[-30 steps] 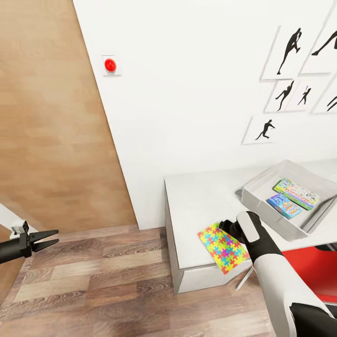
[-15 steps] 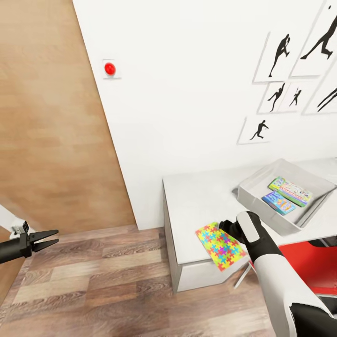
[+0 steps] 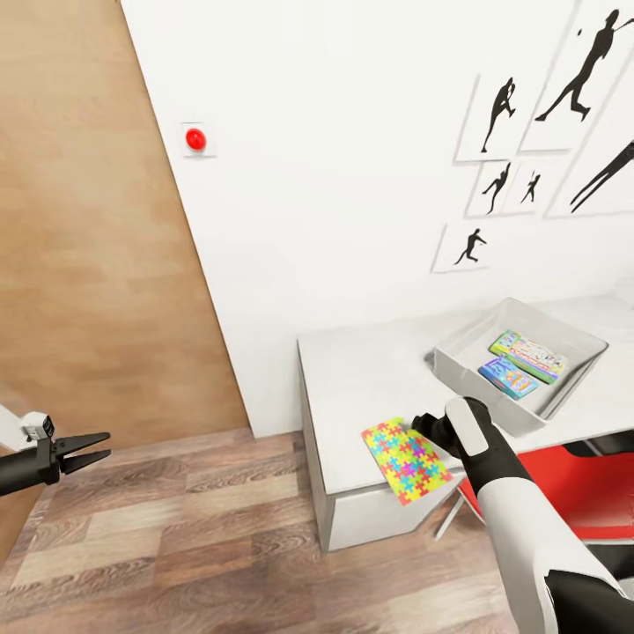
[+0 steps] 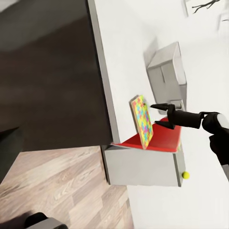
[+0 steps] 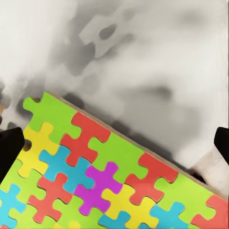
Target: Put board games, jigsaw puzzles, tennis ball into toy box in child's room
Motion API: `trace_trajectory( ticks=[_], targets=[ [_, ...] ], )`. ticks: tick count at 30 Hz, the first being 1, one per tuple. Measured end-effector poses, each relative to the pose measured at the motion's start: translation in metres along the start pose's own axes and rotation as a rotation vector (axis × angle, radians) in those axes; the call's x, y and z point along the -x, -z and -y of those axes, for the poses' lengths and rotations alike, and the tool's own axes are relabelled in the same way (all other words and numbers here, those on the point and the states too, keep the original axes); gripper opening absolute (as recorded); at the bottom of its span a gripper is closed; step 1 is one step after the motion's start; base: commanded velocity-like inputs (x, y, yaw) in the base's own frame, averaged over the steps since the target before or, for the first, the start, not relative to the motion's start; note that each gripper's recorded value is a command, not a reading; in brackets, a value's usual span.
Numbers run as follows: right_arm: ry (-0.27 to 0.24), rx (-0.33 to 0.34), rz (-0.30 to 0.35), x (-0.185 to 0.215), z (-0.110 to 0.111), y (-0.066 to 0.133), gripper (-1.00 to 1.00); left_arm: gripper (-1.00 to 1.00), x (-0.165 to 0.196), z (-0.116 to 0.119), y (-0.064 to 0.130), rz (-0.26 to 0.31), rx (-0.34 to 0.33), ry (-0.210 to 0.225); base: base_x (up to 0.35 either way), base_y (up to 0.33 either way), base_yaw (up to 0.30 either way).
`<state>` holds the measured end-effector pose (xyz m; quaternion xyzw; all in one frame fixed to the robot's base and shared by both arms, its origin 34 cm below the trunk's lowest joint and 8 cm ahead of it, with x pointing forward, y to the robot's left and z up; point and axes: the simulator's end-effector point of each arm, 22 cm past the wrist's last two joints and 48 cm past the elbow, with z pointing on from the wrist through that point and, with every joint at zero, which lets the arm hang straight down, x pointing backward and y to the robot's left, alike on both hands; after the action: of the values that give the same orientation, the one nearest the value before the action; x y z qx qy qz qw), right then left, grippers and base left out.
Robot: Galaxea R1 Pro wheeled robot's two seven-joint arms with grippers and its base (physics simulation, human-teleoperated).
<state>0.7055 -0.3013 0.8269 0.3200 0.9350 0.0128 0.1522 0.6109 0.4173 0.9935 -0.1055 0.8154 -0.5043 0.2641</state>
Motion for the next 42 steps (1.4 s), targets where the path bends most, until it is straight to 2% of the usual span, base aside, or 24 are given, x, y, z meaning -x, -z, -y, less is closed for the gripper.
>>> trace_trajectory(
  ticks=[8, 14, 19, 22, 27, 31, 33, 35, 36, 38, 42],
  targets=[
    [-0.006, 0.019, 0.019, 0.008, -0.005, 0.01, 1.0, 1.0, 0.002, 0.005, 0.002, 0.006, -0.005, -0.009, 0.0, 0.0, -0.092],
    [-0.011, 0.067, 0.078, 0.03, -0.019, 0.03, 1.0, 1.0, 0.004, 0.009, 0.004, 0.01, -0.009, -0.016, 0.0, 0.0, -0.094],
    [-0.011, 0.172, 0.156, 0.056, -0.045, 0.059, 1.0, 1.0, 0.005, 0.013, 0.005, 0.014, -0.013, -0.022, 0.0, 0.0, -0.097],
    [-0.001, 0.251, 0.22, 0.077, -0.064, 0.089, 1.0, 1.0, 0.005, 0.015, 0.006, 0.016, -0.015, -0.026, 0.0, 0.0, -0.098],
    [0.031, 0.31, 0.258, 0.089, -0.078, 0.118, 1.0, 1.0, 0.007, 0.018, 0.007, 0.019, -0.018, -0.031, -0.004, 0.0, -0.099],
    [0.053, 0.357, 0.261, 0.088, -0.086, 0.134, 1.0, 1.0, 0.008, 0.021, 0.008, 0.022, -0.021, -0.036, -0.07, -0.042, -0.099],
    [0.066, 0.408, 0.25, 0.08, -0.091, 0.141, 1.0, 1.0, 0.008, 0.022, 0.009, 0.023, -0.022, -0.038, -0.089, -0.091, -0.099],
    [0.077, 0.513, 0.235, 0.065, -0.102, 0.154, 1.0, 1.0, 0.009, 0.023, 0.01, 0.025, -0.023, -0.041, -0.045, -0.06, -0.1],
    [0.079, 0.544, 0.231, 0.06, -0.105, 0.158, 1.0, 1.0, 0.009, 0.024, 0.01, 0.026, -0.024, -0.042, -0.026, -0.034, -0.104],
    [0.085, 0.658, 0.207, 0.037, -0.111, 0.171, 1.0, 1.0, 0.009, 0.026, 0.011, 0.029, -0.026, -0.044, -0.014, -0.018, -0.108],
    [0.081, 0.83, 0.156, -0.008, -0.113, 0.185, 1.0, 1.0, 0.01, 0.028, 0.012, 0.031, -0.029, -0.049, -0.005, -0.007, -0.11]
  ],
)
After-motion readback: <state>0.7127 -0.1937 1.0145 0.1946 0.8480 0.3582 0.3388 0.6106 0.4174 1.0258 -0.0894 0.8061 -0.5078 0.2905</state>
